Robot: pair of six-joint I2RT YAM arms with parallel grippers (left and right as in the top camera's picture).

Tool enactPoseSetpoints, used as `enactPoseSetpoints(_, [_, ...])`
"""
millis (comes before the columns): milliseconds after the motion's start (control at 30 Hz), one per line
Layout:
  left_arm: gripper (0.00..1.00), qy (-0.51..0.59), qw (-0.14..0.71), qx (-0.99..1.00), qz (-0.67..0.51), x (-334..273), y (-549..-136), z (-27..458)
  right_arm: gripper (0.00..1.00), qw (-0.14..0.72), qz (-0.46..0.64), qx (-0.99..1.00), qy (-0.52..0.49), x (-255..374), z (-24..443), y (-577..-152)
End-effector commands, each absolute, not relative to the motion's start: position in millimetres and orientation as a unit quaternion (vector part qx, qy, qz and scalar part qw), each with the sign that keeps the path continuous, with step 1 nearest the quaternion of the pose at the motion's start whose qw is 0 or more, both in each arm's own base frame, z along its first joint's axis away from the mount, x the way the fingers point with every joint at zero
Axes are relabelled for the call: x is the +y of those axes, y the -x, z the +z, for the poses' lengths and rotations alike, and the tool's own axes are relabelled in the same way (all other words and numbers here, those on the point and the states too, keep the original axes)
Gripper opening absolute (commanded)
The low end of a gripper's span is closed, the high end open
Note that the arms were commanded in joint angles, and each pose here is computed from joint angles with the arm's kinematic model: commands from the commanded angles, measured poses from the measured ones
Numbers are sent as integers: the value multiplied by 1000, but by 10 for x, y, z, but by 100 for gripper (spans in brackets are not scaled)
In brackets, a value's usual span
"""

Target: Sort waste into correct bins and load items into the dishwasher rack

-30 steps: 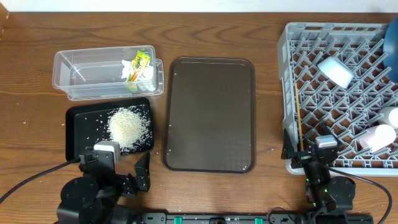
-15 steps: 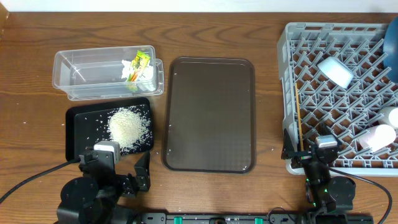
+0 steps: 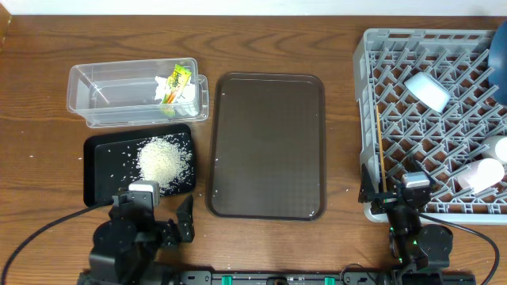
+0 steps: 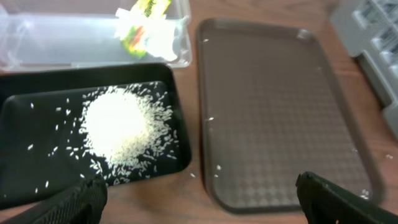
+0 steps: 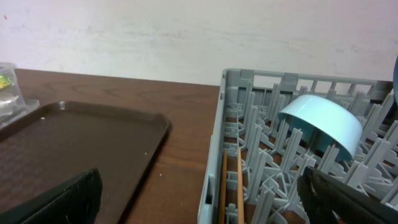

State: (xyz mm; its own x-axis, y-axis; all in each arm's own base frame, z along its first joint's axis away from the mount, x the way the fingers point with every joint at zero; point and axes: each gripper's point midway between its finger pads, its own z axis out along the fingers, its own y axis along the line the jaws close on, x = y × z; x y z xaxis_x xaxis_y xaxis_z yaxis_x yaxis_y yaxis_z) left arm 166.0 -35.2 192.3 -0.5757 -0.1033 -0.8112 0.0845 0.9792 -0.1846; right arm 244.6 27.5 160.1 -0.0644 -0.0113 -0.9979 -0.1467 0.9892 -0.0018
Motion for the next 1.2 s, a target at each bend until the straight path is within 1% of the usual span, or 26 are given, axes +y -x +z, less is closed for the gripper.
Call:
enactPoseSetpoints(0, [100,29,480,872,-91,-270,-1760,1735,99,683,48,727,58,288,1594,-2444])
enactPoseSetpoints(233, [100,43,562,820,-94,-236,-2108,1575,99,683,48,727,58,288,1594,-2444])
enactPoseSetpoints(433, [100,43,649,752,-104,-244,-2360,1648,99,683,48,727,58,288,1594,-2444])
enactPoseSetpoints(567, [100,39,690,715,-109,-255,-2450,1700,99,683,48,727,58,288,1594,-2444])
enactPoseSetpoints(767, [100,-1,695,716,-70,-254,-2454,1684,99,683,48,727,58,288,1594,-2444])
enactPoseSetpoints(933, [100,-2,651,757,-65,-253,-2428,1389,99,683,48,727,58,288,1594,-2444])
enactPoseSetpoints(1167, [100,-2,650,757,-65,-252,-2427,1382,99,683,48,727,58,288,1594,-2444])
